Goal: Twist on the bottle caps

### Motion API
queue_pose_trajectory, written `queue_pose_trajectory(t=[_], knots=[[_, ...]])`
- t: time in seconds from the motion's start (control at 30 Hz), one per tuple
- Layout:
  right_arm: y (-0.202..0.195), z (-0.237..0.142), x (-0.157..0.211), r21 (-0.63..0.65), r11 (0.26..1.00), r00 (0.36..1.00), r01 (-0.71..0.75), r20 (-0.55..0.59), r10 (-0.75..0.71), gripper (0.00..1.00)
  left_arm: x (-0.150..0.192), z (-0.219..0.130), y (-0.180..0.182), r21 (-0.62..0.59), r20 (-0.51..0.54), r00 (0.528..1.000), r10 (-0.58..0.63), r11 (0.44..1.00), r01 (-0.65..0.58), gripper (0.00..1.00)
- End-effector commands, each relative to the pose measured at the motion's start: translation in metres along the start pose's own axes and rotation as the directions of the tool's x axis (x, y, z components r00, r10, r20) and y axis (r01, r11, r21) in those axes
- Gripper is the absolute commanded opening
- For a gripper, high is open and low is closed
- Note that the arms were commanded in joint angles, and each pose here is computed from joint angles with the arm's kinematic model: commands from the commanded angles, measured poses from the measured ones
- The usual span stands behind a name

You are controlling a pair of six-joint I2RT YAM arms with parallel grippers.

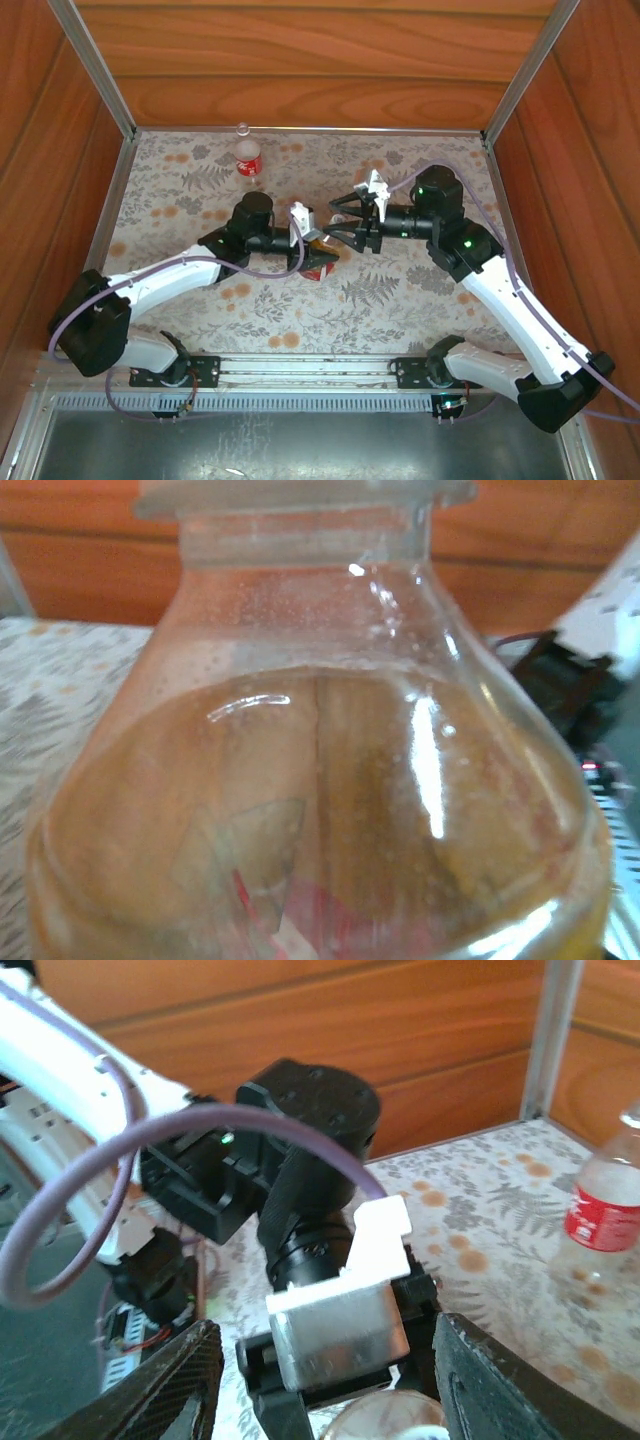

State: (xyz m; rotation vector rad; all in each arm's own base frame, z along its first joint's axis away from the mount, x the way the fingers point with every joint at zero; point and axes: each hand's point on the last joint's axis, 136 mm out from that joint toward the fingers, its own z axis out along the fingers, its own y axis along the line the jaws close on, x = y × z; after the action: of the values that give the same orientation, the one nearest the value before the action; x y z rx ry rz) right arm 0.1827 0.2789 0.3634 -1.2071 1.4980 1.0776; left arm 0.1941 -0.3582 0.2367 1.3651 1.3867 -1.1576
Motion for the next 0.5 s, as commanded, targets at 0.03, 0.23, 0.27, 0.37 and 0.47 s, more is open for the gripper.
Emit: queue_pose_trajectory(t=[0.03,0.23,0.27,0.37,0.47], knots=[[0.021,-0.005,0.004,-0.116,0.993,0.999,0.036,-0.013,-0.038,0.58,-0.017,-0.013,-0.034,0.141,0.066,0.996,0.058,0.988,-0.067,0.47],[0.02,-0.002,0.005,-0.128,0.992,1.0,0.02,-0.012,-0.022,0.44,-0.019,-0.016,-0.036,0.127,0.074,0.993,0.089,0.987,-0.098,0.47],[0.021,-0.002,0.004,-0.132,0.991,1.0,0.019,-0.009,-0.02,0.38,-0.018,-0.016,-0.034,0.118,0.071,0.994,0.083,0.989,-0.091,0.47],[0.018,0.0,0.005,-0.124,0.992,1.0,0.008,-0.009,-0.009,0.18,-0.02,-0.016,-0.025,0.064,0.063,0.994,0.086,0.994,-0.09,0.47],[0.0,0.004,0.008,-0.034,0.999,1.0,-0.021,-0.017,0.02,0.1,-0.021,-0.016,0.003,-0.107,0.034,0.994,0.101,0.99,-0.097,0.47]])
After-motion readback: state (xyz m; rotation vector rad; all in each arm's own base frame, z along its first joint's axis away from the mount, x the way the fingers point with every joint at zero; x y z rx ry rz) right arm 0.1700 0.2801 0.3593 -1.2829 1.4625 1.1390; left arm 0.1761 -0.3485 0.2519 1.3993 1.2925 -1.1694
